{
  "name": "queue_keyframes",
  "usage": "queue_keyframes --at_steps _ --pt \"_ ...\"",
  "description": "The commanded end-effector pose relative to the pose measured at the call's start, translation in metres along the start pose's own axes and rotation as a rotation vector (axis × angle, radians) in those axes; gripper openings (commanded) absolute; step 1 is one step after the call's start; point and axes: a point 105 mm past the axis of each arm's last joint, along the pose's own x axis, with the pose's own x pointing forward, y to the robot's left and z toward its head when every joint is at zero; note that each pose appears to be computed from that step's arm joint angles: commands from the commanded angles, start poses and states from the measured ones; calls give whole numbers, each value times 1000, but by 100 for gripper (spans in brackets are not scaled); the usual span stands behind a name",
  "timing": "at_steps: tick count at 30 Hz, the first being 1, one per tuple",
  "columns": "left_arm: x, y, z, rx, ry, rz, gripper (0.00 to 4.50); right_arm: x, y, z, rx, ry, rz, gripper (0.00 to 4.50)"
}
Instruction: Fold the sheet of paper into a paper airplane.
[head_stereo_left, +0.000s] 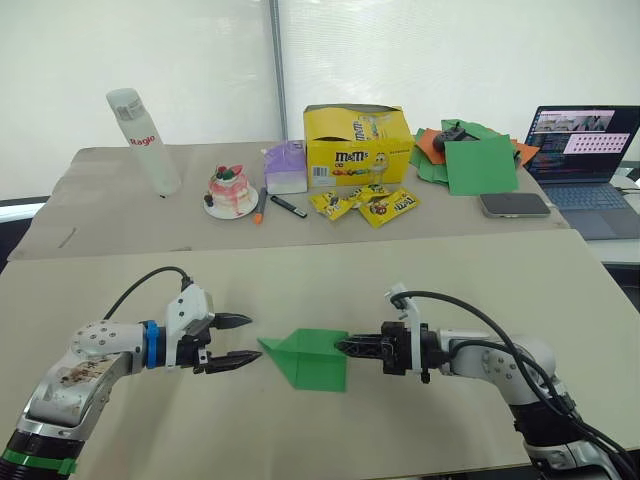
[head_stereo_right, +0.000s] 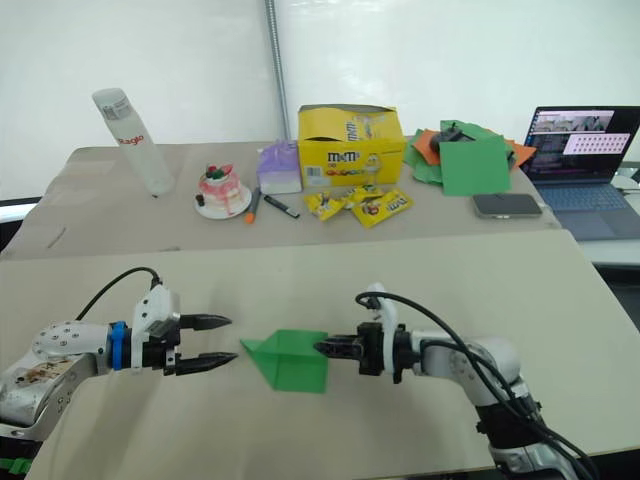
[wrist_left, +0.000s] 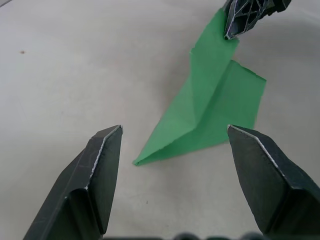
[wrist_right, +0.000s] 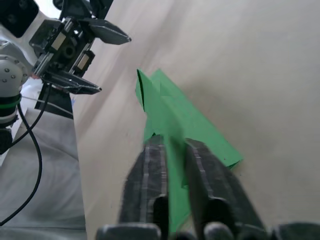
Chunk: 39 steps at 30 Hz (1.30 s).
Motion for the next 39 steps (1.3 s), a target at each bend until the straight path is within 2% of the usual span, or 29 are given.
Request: queue_keyframes --at_steps 1,3,5,7,10,12,14,16,19,20,24,31,35,39 --pt "-5 3 11 21 -15 13 354 -2 0 18 -75 -5 13 4" --pt "-5 3 11 17 -16 13 354 -3 1 39 -151 -42 16 4" --pt "-5 4 10 23 -12 19 354 -7 6 81 -282 -169 15 4" --pt "-7 8 9 37 -7 37 354 -12 12 113 -411 -263 12 4" --pt "-9 10 9 40 -7 49 354 -16 20 139 -658 -325 -18 4" --pt "-10 11 9 39 -8 52 354 -18 28 151 -937 -339 -58 4" --pt "-11 11 8 38 -8 55 354 -13 35 149 -1283 -290 -87 4" --pt "-10 11 8 38 -9 56 354 -4 38 125 -1745 -154 -77 4" --pt "-10 12 8 33 -15 56 354 3 35 93 -2199 -92 -25 4" --pt "-10 12 8 31 -15 54 354 4 36 88 -2261 -140 -14 4" --pt "-9 12 8 28 -16 44 354 7 25 61 -2396 -146 50 4" --pt "-7 12 11 24 -27 26 354 7 -3 20 -2380 -41 84 4" --pt "-3 8 14 17 -44 -4 354 3 -5 20 -2333 -20 38 119" --pt "2 -1 22 25 -98 -55 354 -13 -5 23 -2317 37 -26 259"
